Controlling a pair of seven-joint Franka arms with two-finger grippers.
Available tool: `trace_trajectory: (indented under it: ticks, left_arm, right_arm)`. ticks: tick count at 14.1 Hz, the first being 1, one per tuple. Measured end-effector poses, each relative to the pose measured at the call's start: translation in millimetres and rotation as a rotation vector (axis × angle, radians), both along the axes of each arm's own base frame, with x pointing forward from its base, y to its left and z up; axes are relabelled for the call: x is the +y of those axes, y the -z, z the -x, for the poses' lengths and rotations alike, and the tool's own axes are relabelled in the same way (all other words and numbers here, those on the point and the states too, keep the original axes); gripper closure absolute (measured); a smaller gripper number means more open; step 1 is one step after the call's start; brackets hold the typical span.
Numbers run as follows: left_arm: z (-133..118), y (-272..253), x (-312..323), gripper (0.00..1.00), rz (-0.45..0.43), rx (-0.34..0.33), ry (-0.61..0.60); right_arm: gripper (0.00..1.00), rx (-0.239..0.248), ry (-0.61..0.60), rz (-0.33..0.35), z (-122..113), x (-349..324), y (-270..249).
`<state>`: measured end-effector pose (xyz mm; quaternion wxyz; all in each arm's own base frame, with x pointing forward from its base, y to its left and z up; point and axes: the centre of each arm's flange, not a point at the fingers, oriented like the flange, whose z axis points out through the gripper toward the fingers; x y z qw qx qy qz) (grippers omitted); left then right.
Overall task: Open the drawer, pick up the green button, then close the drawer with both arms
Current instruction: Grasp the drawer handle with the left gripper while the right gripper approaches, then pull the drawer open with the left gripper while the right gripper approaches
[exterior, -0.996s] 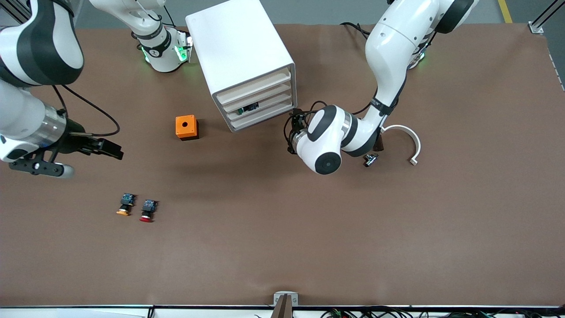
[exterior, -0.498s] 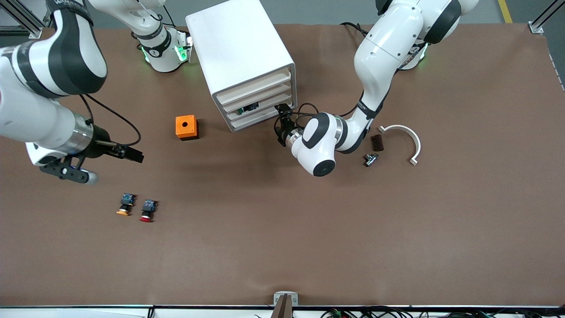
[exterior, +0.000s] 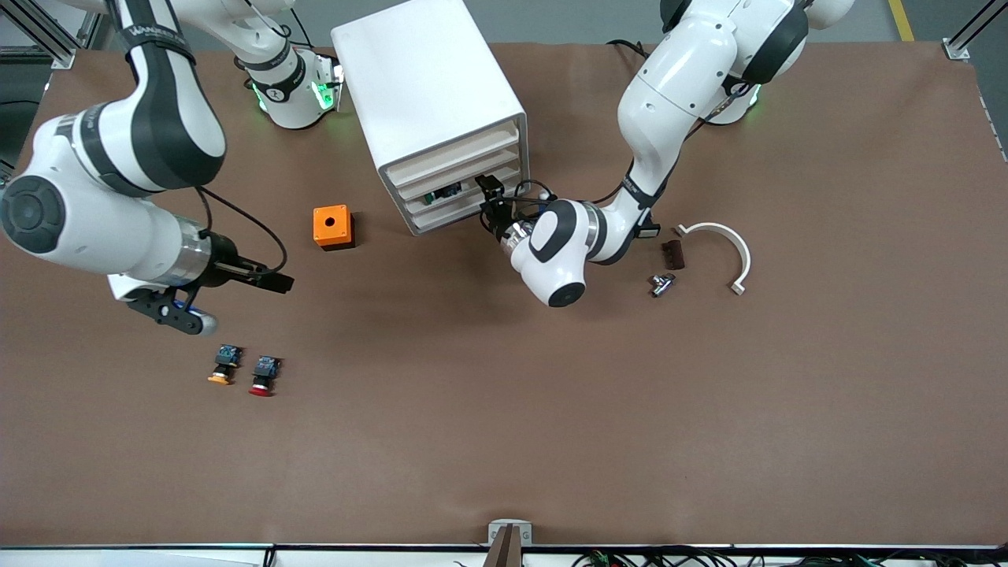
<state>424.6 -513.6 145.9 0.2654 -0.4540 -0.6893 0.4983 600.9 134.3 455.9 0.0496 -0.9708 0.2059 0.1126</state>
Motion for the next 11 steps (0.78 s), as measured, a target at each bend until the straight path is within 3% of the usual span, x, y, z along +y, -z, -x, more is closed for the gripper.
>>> trace_trajectory:
  ticks: [1,3,4,6,7,10,11]
  left_arm:
    - [3,1,-1,0.33,-0.007,0.02,0.004]
    - [9,0,-1,0.46,-0.012,0.048,0.021]
    - [11,0,-1,0.46,-0.012,0.062,0.031]
    - [14,2,0,0.6,-0.014,0.081,0.043]
    - [15,4,1,0.6,-0.016,0.085,0.043]
    - [14,10,4,0.85,-0.024,0.087,0.042]
    - [12,10,5,0.86,-0.026,0.087,0.04]
  right_arm:
    - [0.0,0.01,0.02,0.006,3,12,2]
    - [0.0,0.027,0.066,0.009,11,40,2]
    - [0.0,0.032,0.085,0.014,15,53,2]
    - [0.0,0.032,0.121,0.024,20,74,2]
    - [0.0,0.031,0.141,0.028,22,81,2]
    - [0.0,0.03,0.203,0.042,26,100,6]
    - [0.0,0.031,0.218,0.045,27,106,8]
